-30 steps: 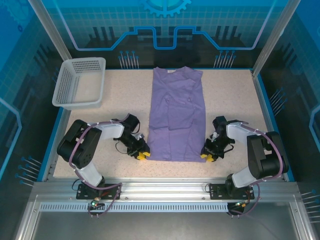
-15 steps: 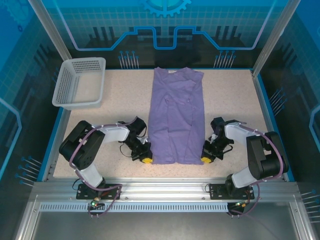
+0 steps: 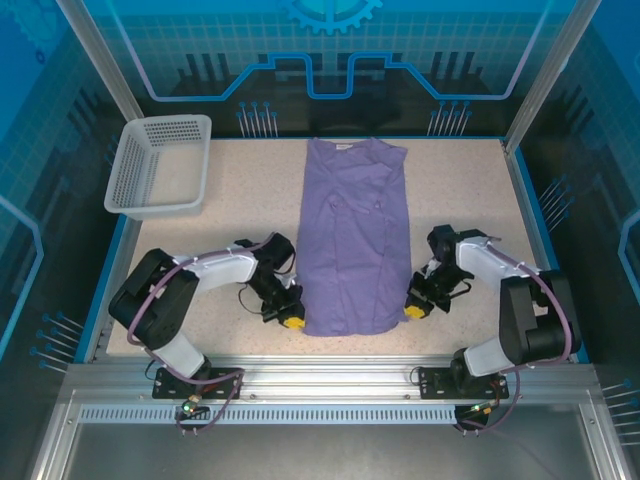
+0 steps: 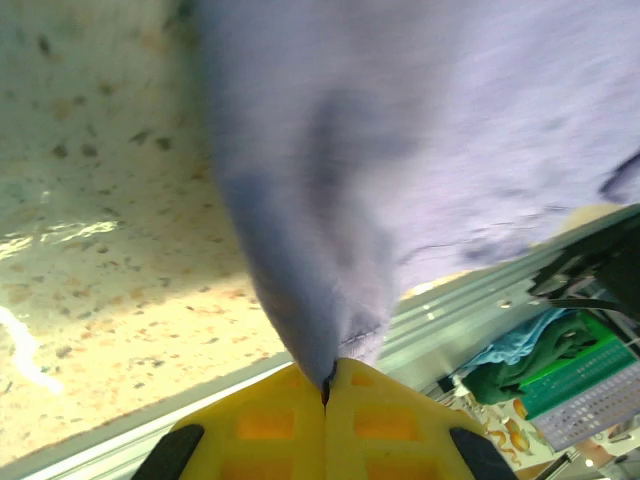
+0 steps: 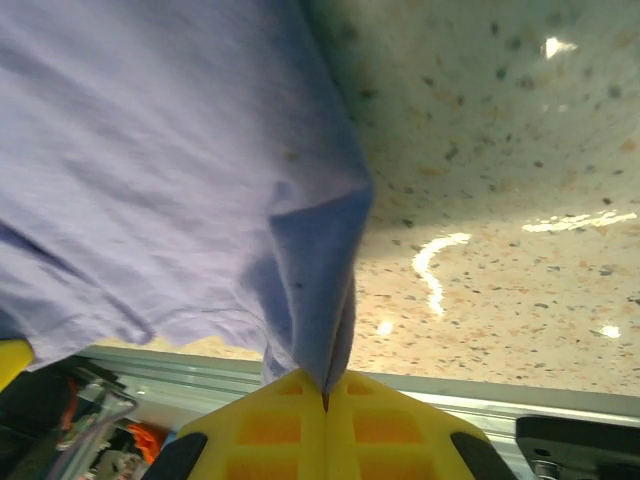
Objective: Fold and stack the t-shirts
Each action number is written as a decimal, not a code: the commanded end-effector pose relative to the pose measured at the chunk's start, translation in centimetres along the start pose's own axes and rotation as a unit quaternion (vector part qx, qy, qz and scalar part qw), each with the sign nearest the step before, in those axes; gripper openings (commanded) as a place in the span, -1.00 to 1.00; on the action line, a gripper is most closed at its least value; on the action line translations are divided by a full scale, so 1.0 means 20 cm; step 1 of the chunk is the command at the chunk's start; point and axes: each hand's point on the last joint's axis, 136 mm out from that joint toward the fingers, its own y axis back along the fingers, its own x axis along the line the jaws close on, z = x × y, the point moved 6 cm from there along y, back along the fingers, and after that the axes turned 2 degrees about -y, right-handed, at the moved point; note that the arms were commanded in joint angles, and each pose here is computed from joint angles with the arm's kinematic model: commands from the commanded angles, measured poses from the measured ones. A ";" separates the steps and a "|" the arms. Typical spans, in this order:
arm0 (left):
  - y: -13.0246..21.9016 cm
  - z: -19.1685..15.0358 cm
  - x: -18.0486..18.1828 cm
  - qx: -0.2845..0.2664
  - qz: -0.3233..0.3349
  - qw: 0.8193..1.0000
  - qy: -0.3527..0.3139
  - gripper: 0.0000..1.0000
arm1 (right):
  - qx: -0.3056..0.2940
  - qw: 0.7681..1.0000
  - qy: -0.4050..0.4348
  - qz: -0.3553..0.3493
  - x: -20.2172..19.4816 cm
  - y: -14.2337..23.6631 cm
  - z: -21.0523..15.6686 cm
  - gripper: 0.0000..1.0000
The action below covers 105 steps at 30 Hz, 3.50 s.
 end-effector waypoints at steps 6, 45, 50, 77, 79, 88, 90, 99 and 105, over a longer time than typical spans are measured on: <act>0.37 0.23 -0.21 -0.076 -0.049 0.996 0.009 -1.00 | -0.070 0.992 -0.024 0.106 0.23 0.38 0.18 -1.00; 0.92 1.43 -0.34 -0.280 -0.063 0.954 0.091 0.42 | -0.119 0.975 -0.138 0.129 0.57 0.60 1.33 0.04; 1.09 1.22 -0.41 -0.352 -0.036 0.933 0.063 0.66 | -0.180 0.968 -0.118 0.130 0.53 0.73 1.16 0.25; 0.10 0.84 -0.02 -0.145 0.183 0.972 -0.025 -0.17 | -0.087 0.994 -0.065 0.022 0.31 -0.01 0.74 0.05; 0.10 0.80 0.02 -0.139 0.190 0.971 -0.025 -0.17 | -0.090 0.994 -0.066 0.006 0.27 -0.01 0.71 0.07; 0.12 0.67 0.12 -0.125 0.209 0.970 -0.022 -0.15 | -0.088 0.994 -0.066 -0.027 0.14 -0.05 0.54 0.25; 0.12 0.65 0.13 -0.122 0.205 0.971 -0.021 -0.15 | -0.089 0.994 -0.059 -0.036 0.11 -0.06 0.50 0.34; 0.12 0.49 0.20 -0.106 0.198 0.974 -0.009 -0.11 | -0.108 0.993 -0.035 -0.030 0.01 -0.08 0.34 0.57; 0.23 0.49 0.04 -0.129 0.161 0.978 -0.020 0.07 | -0.153 0.988 -0.009 0.015 0.06 0.04 0.28 0.63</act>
